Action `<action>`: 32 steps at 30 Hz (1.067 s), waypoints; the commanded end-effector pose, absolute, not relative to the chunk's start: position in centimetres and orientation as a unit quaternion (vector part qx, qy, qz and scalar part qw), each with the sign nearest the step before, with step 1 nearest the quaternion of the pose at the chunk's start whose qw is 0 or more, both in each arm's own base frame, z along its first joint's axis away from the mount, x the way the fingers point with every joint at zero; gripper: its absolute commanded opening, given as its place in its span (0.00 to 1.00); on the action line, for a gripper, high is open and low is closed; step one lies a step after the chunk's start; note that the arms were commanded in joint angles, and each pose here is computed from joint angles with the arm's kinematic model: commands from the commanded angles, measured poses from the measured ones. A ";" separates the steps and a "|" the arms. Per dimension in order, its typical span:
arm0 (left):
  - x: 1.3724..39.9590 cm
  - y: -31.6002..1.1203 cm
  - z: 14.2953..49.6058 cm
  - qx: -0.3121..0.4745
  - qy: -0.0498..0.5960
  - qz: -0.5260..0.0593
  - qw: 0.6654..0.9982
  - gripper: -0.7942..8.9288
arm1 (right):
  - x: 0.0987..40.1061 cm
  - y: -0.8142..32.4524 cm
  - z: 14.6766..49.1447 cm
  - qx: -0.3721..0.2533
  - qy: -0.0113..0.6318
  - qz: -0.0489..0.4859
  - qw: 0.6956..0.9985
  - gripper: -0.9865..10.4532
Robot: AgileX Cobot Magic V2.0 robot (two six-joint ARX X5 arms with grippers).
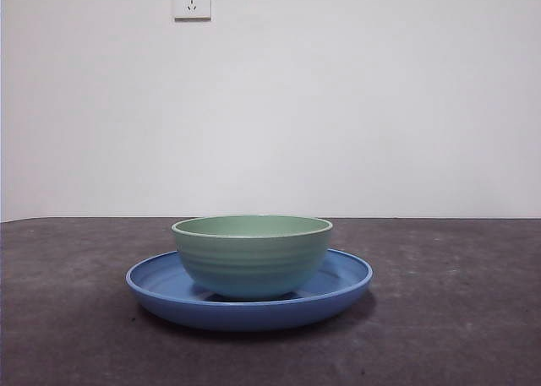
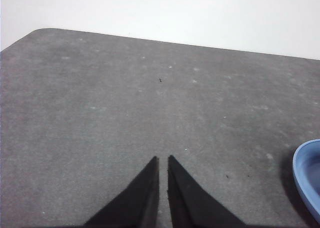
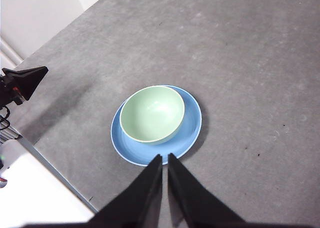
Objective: Place the green bowl on the blue plate
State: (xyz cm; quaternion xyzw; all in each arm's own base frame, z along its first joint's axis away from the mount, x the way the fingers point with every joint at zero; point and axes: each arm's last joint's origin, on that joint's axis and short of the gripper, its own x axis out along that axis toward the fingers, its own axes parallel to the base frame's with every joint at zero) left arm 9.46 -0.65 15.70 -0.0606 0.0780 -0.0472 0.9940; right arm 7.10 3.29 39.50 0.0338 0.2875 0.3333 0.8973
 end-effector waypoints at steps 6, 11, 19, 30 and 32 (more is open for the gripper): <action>9.6 -0.7 15.0 -0.060 0.086 -0.046 0.993 0.11 | 7.1 3.3 40.0 0.027 0.275 0.339 0.899 0.10; 9.6 -0.7 15.0 -0.060 0.086 -0.046 0.993 0.11 | 6.4 3.0 40.0 0.029 0.261 0.331 0.906 0.10; 9.6 -0.7 15.0 -0.060 0.086 -0.046 0.993 0.11 | 6.0 1.7 35.0 -0.016 0.091 0.261 0.961 0.10; 9.6 -0.6 15.0 -0.060 0.086 -0.046 0.993 0.11 | 9.1 0.4 18.3 -0.033 0.032 0.116 0.992 0.10; 9.6 -0.6 15.0 -0.060 0.086 -0.046 0.993 0.11 | 9.5 0.2 16.5 -0.032 0.053 0.077 0.995 0.10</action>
